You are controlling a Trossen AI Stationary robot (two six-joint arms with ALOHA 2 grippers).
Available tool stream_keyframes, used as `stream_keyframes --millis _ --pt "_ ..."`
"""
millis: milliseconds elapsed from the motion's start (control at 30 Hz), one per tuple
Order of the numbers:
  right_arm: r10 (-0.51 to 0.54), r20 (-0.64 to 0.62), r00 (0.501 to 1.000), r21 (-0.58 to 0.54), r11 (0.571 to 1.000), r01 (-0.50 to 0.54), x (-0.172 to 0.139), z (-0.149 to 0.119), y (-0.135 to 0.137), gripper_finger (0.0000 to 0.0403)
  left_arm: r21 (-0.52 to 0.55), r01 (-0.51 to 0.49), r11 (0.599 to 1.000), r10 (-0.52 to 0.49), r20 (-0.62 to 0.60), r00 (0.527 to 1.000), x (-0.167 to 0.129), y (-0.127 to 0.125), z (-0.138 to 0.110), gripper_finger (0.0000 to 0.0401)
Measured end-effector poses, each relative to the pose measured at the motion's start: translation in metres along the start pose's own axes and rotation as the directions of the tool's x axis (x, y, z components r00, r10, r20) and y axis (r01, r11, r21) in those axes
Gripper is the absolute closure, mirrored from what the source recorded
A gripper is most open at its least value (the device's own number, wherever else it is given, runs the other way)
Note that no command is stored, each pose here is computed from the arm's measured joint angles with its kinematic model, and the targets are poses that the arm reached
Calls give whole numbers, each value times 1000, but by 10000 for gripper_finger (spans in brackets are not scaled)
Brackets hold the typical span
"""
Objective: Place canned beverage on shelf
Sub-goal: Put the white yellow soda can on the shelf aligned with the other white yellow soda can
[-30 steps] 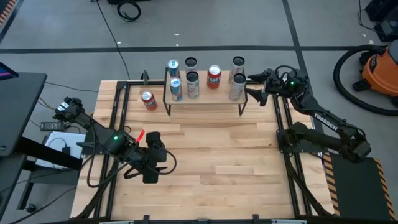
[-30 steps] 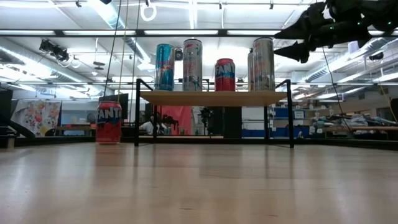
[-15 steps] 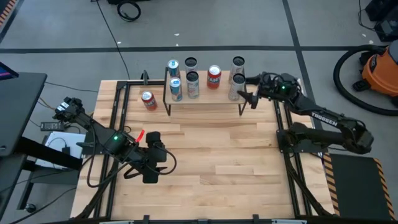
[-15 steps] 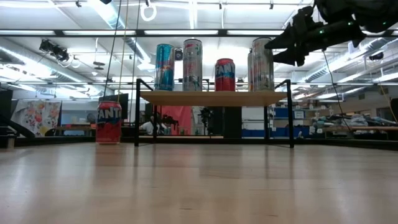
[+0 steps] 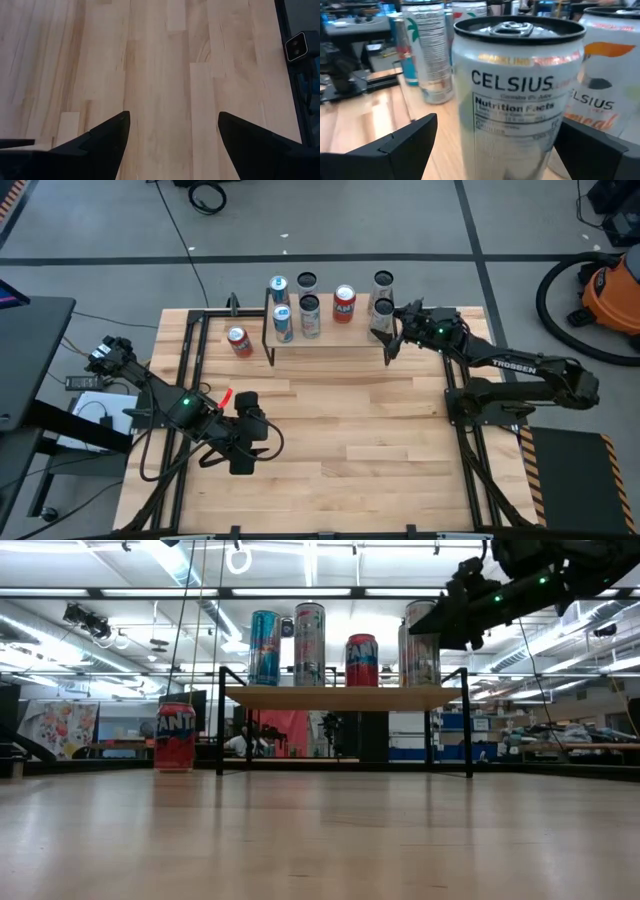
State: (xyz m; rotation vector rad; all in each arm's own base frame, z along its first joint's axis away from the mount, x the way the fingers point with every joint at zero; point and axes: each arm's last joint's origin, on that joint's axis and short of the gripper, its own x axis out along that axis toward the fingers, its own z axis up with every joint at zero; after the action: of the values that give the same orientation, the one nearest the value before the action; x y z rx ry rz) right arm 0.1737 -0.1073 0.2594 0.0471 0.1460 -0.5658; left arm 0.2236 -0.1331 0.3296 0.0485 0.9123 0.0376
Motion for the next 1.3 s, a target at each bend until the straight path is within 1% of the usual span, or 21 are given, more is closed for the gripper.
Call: stream_keyframes --millis 133,200,300,467,567,733,1033,1200,1300 --pt "-114 17 993 -3 994 114 4 0 3 23 0 0 1000 0 0 1000 0 0 0 87" --pt "-138 25 990 -5 990 138 5 0 5 27 0 0 1000 0 0 1000 0 0 0 87" --pt "-149 30 988 -11 989 149 6 0 8 31 0 0 1000 0 0 1000 0 0 0 87" --pt "-131 27 991 -16 991 131 6 0 10 48 0 0 1000 0 0 1000 0 0 0 87" --pt "-101 18 995 -19 995 101 7 -1 10 75 1 0 1000 0 -1 1000 0 0 0 87" --pt "-100 5 995 -39 994 100 6 -2 9 148 1 0 1000 0 -1 1000 0 0 0 87" --pt "16 6 1000 -30 999 -16 5 -1 -5 151 1 0 1000 0 0 1000 0 0 0 87" --pt "156 9 988 -22 988 -155 4 -1 -17 151 1 0 1000 0 0 1000 0 0 0 87" --pt "200 14 980 -24 980 -200 2 -1 -24 151 1 0 1000 0 -1 1000 0 0 0 87"
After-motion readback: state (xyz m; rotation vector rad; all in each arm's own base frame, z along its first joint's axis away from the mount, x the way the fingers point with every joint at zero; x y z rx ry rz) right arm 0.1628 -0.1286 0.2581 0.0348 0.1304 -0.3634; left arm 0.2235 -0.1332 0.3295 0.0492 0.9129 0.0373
